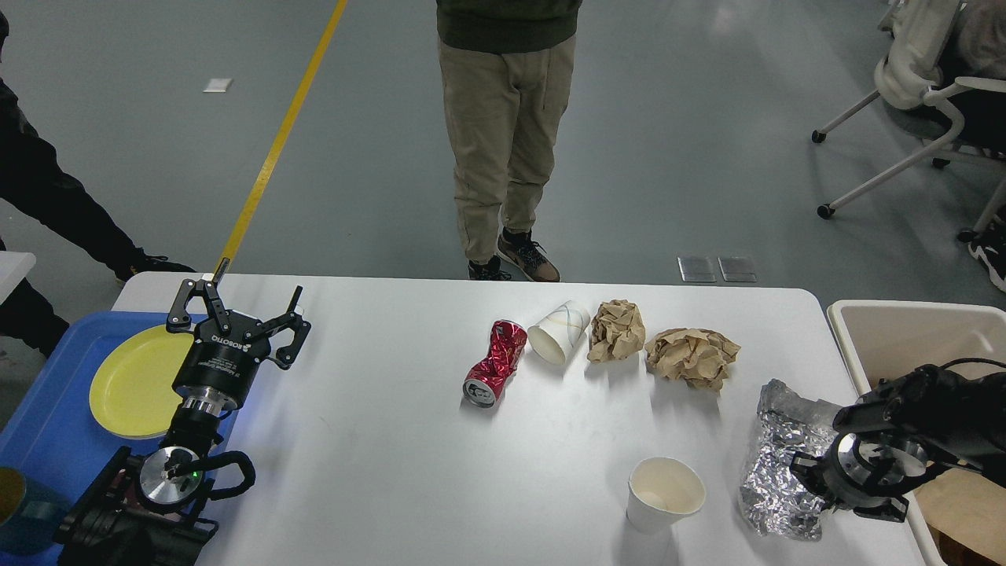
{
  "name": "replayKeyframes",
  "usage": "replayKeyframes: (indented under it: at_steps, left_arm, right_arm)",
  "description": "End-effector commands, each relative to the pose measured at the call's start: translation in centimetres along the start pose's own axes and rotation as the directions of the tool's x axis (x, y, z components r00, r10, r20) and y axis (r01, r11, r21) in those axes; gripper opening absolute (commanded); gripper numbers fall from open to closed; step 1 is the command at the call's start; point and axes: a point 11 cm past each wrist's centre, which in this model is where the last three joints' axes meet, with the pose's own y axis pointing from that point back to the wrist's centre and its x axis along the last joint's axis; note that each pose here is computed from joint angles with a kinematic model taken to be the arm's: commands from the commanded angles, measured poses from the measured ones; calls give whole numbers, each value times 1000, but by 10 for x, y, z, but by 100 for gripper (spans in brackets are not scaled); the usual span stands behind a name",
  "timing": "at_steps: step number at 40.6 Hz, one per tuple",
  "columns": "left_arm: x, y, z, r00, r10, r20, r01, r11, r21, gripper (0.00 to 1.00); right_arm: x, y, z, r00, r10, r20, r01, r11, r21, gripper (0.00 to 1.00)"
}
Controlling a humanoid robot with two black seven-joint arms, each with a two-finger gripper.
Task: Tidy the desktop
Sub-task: 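Lower the right gripper onto the silver foil and grasp it, then lift the silver foil and carry it over the white bin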
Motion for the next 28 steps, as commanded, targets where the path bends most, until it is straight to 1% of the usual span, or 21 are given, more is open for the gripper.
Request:
replayKeyframes:
  at_steps: [1, 8, 16, 23, 28]
  left_arm:
    - [0, 0, 0, 1000, 1, 1, -1, 1000, 0, 96]
    - [0, 0, 0, 1000, 1, 1, -1, 1000, 0, 96]
    - [0, 0, 0, 1000, 1, 1, -1, 1000, 0, 96]
    - [0, 0, 0, 1000, -1, 1, 1, 1000, 0, 96]
    - [0, 0, 0, 1000, -1, 1, 1, 1000, 0, 96]
  right_arm:
    - [-3, -2, 0, 1000, -5, -8, 5, 1000, -3, 0]
    - [-4, -2, -1, 1000, -3, -28, 3, 1000, -3, 0]
    - [1, 14, -10, 1000, -14, -17, 15, 999, 37, 0]
    - [24, 47, -3, 1000, -20, 21, 18, 997, 70, 0]
    - [38, 79, 2, 998, -61, 28, 58, 993, 108, 0]
